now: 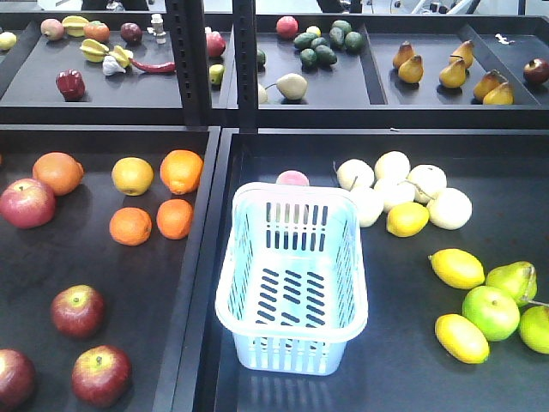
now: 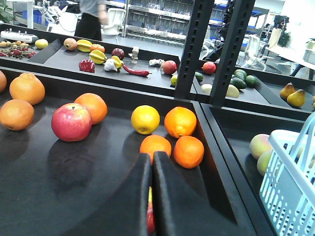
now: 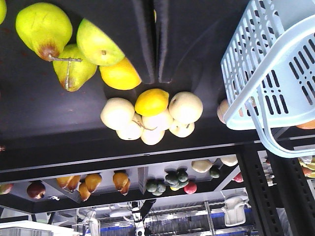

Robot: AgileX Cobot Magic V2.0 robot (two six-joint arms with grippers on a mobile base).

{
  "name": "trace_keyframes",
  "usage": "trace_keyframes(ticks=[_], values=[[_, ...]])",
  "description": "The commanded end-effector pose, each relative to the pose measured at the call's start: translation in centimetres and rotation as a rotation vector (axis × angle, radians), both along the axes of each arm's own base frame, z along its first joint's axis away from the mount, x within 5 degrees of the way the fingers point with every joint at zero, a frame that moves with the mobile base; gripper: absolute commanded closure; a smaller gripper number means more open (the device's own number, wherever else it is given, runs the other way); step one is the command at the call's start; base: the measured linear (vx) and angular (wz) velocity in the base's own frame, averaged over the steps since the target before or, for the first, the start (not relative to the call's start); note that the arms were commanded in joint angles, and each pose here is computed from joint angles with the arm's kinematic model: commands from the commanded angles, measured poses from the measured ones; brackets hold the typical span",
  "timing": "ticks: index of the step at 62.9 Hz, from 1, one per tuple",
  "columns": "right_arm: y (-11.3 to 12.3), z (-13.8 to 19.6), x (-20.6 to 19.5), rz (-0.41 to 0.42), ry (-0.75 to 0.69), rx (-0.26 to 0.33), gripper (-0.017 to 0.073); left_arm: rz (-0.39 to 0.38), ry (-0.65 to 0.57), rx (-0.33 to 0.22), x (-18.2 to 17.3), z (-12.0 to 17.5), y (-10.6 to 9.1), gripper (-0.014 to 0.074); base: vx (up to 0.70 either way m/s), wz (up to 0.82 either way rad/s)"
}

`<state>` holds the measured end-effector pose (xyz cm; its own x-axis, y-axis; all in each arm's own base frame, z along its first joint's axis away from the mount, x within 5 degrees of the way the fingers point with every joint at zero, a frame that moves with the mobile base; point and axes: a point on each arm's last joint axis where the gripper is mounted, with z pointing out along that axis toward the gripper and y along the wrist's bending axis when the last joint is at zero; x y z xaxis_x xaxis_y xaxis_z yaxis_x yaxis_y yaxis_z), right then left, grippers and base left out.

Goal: Pick three apples into basket with both arms

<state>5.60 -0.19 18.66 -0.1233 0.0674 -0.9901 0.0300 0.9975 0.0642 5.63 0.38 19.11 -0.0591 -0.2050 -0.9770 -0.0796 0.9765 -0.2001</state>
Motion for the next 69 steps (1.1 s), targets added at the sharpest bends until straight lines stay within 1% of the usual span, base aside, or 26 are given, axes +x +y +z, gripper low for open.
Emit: trace_keyframes(ticks=[1, 69], values=[[0.06, 0.33, 0.02, 0.009, -0.075, -0.017, 0.0564, -0.008, -0.119, 0.004, -0.19, 1.66, -0.06, 0.06, 0.02, 0.0], [0.06, 0.34, 0.02, 0.009, -0.076, -0.017, 0.0564, -0.008, -0.119, 0.004, -0.19, 1.66, -0.06, 0.06, 0.01, 0.0]])
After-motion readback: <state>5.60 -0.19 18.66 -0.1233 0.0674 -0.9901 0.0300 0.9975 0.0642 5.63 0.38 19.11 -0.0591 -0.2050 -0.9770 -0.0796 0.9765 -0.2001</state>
